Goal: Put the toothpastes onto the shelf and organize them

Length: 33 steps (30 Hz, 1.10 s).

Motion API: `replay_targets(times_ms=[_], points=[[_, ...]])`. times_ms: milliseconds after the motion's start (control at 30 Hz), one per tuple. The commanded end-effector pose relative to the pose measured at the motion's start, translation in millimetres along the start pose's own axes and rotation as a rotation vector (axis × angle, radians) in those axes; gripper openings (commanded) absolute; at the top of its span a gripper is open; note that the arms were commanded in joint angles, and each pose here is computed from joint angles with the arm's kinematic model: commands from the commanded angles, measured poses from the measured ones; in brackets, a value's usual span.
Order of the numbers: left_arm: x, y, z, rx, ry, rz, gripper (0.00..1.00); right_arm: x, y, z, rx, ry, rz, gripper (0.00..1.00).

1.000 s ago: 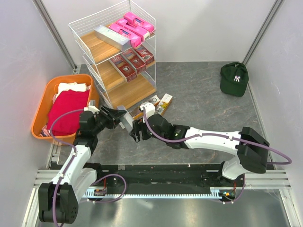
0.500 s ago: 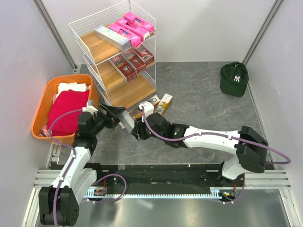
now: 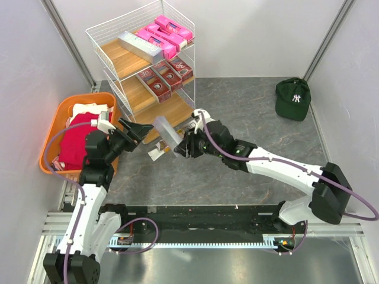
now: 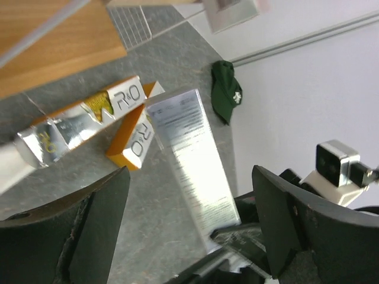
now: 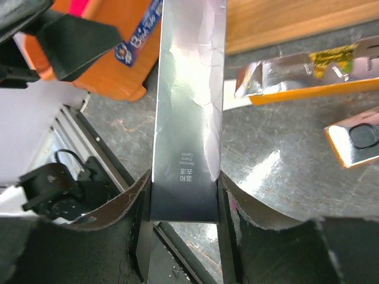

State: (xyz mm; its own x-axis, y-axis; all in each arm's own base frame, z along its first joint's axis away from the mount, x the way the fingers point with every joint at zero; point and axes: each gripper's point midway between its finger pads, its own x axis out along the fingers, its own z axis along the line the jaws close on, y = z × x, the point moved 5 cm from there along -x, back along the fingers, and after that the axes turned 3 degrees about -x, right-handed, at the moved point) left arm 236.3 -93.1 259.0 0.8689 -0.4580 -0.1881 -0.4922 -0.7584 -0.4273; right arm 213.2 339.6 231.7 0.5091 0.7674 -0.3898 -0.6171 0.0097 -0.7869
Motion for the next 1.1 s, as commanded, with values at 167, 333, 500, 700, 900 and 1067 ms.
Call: replay_targets(times_ms=[167, 333, 500, 700, 900, 1067], points=[[-31, -33, -20, 0.305, -0.129, -0.148, 0.90, -59, -71, 21, 0.005, -0.233, -0.105, 0.33], [-37, -43, -20, 0.351, -0.183, -0.193, 0.90, -75, -81, 33, -0.051, -0.350, -0.096, 0.33], [-39, -46, -23, 0.367, -0.187, -0.206, 0.90, -85, -101, 37, -0.097, -0.362, -0.159, 0.34], [-36, -46, -20, 0.364, -0.194, -0.200, 0.90, -90, -142, 54, -0.102, -0.394, -0.262, 0.35], [-31, -43, -13, 0.366, -0.205, -0.171, 0.89, -74, -180, 73, -0.120, -0.459, -0.310, 0.35], [-29, -40, -9, 0.361, -0.209, -0.162, 0.89, -63, -209, 84, -0.115, -0.482, -0.347, 0.35]])
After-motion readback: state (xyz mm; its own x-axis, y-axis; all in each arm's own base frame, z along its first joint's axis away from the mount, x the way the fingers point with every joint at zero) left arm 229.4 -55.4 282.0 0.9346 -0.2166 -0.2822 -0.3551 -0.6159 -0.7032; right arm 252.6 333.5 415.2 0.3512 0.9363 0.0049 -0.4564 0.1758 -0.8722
